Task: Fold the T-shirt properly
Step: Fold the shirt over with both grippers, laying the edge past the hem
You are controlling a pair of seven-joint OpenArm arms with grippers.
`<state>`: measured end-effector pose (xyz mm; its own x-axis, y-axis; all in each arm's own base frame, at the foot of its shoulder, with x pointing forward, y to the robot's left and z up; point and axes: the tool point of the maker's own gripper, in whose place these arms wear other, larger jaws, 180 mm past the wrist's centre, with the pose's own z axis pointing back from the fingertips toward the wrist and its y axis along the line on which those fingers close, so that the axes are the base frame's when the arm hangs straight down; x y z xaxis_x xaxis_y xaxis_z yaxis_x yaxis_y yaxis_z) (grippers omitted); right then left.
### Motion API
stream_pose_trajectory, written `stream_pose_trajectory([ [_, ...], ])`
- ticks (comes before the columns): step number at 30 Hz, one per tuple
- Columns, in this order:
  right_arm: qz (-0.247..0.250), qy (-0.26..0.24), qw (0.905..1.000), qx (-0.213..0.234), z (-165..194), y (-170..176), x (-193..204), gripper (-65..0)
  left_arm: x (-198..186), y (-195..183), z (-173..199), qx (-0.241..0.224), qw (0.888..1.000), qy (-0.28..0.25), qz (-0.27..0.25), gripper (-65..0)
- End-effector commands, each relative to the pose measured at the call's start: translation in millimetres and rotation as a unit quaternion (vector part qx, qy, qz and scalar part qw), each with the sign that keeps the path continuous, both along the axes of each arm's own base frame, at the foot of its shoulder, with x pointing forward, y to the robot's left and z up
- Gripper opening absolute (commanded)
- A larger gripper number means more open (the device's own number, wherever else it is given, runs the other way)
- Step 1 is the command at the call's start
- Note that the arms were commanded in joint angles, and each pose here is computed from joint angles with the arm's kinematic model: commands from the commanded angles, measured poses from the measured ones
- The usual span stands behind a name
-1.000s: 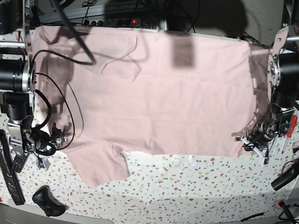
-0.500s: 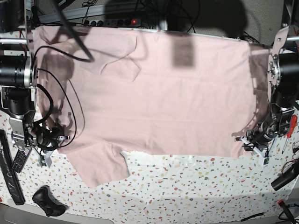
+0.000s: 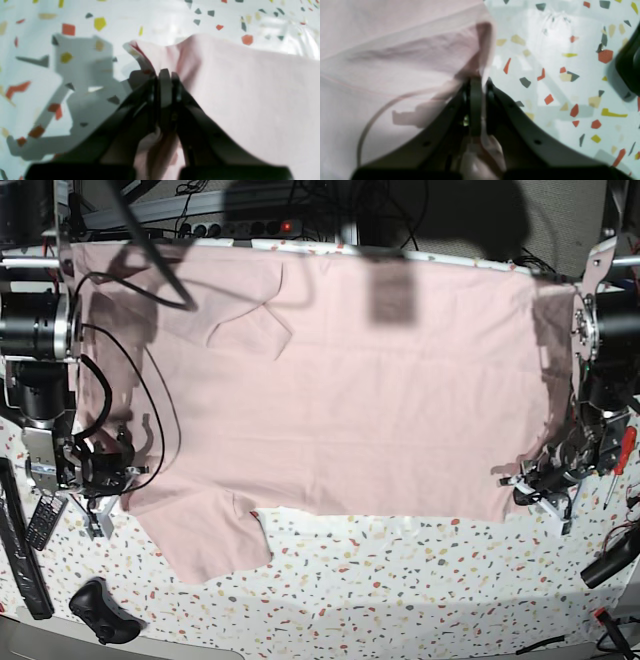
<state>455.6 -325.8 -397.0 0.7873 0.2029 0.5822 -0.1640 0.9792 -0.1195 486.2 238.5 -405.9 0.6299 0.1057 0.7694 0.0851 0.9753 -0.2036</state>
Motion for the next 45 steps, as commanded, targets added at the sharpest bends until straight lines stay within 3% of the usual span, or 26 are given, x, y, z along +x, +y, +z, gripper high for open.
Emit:
stream_pose_trajectory([
  [1, 0.015, -0.046, 0.9988, 0.007, 33, 0, 23, -65.0, 24, 11, 38, 0.004, 0.999, -0.051, 0.004, -65.0],
  [9, 0.036, -0.076, 0.9965, 0.004, 69, 11, 39, -65.0, 30, 11, 76, 0.012, 0.994, -0.108, -0.01, -65.0],
  [17, 0.058, -0.064, 0.9962, -0.011, 56, 21, 24, -65.0, 6, 24, 79, 0.059, 0.99, -0.131, 0.003, -65.0],
  [21, 0.077, -0.069, 0.9945, -0.017, 45, 32, 8, -65.0, -8, 39, 88, 0.035, 0.987, -0.151, 0.034, -65.0],
  [24, 0.068, -0.089, 0.9937, 0.006, 48, 35, -5, -65.0, -19, 47, 86, 0.028, 0.989, -0.137, 0.042, -65.0],
  [32, 0.01, -0.154, 0.9879, 0.018, 76, 2, -37, -65.0, -38, 44, 67, 0.003, 0.995, -0.1, 0.027, -65.0],
  [41, 0.012, -0.177, 0.9841, 0.015, 86, -2, -80, -65.0, -45, 30, 68, -0.035, 0.996, -0.085, -0.01, -65.0],
  [45, 0.014, -0.176, 0.9843, 0.004, 87, -3, -97, -65.0, -56, 32, 84, -0.044, 0.993, -0.109, -0.023, -65.0],
])
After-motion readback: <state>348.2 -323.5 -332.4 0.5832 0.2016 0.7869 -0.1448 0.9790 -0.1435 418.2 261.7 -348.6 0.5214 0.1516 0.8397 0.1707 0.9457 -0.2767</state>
